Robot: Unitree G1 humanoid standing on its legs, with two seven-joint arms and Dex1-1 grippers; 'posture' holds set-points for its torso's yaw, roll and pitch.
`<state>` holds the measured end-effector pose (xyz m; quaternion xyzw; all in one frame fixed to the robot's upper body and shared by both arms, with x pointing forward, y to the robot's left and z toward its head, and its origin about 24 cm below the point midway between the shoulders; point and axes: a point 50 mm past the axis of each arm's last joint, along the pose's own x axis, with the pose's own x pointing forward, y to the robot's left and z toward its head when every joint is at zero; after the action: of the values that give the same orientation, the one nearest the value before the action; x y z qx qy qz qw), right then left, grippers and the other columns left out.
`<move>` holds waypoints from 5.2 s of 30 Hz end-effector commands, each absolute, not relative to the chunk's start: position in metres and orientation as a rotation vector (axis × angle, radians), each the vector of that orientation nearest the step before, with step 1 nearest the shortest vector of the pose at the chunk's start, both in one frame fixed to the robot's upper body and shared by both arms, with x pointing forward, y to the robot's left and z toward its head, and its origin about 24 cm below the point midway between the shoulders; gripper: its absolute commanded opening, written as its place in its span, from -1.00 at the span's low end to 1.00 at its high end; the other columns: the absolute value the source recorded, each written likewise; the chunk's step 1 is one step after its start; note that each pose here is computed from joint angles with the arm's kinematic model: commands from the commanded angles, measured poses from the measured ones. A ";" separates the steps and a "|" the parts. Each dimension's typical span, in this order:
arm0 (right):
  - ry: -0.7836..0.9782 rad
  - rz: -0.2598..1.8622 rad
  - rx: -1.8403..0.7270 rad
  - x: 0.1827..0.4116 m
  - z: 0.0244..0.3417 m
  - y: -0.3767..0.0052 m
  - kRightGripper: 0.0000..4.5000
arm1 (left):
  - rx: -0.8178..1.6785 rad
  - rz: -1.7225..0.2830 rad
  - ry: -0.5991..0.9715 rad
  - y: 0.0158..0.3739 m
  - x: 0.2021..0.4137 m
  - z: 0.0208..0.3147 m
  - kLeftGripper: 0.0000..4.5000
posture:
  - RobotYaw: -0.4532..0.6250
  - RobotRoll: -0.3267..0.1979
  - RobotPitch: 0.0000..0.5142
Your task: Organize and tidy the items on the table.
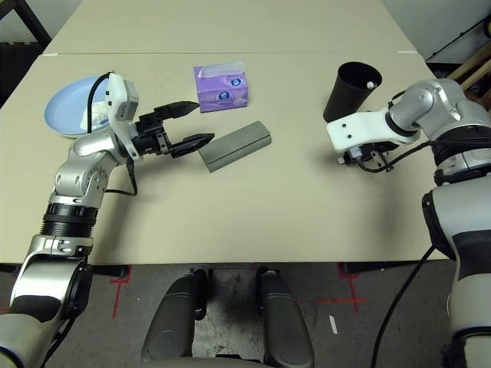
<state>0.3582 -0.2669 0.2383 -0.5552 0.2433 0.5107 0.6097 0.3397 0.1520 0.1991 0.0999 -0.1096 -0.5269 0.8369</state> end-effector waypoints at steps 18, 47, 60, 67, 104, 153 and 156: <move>-0.280 0.845 -0.380 0.349 0.287 -0.272 -0.81 | 0.245 -1.194 -0.185 0.154 0.331 0.179 1.00 | 0.09 0.25 -0.21; -0.509 0.274 -0.108 0.343 0.264 -0.292 -0.81 | 0.200 -1.135 -0.264 0.153 0.343 0.202 1.00 | 0.05 0.25 -0.23; -0.446 0.214 -0.107 0.342 0.240 -0.283 -0.81 | 0.212 -1.129 -0.259 0.156 0.344 0.204 1.00 | 0.05 0.25 -0.22; -0.425 0.193 -0.108 0.341 0.239 -0.282 0.21 | 0.211 -1.127 -0.260 0.156 0.344 0.205 1.00 | 0.05 0.25 -0.23; -0.358 -0.094 -0.017 0.313 0.152 -0.260 0.99 | 0.088 -0.097 -0.421 0.238 0.323 0.181 1.00 | 0.07 0.25 -0.24; -0.314 -0.017 0.018 0.308 0.140 -0.279 0.99 | 0.047 0.106 -0.297 0.307 0.299 0.143 1.00 | 0.08 0.25 -0.29; -0.314 -0.017 0.017 0.309 0.141 -0.279 0.99 | 0.043 0.103 -0.296 0.305 0.300 0.143 1.00 | 0.08 0.25 -0.29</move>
<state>0.3109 -0.2761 0.1423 0.0101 -0.1621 -0.0061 0.9867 0.3013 0.3040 0.1496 0.0282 -0.1611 0.0509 0.9852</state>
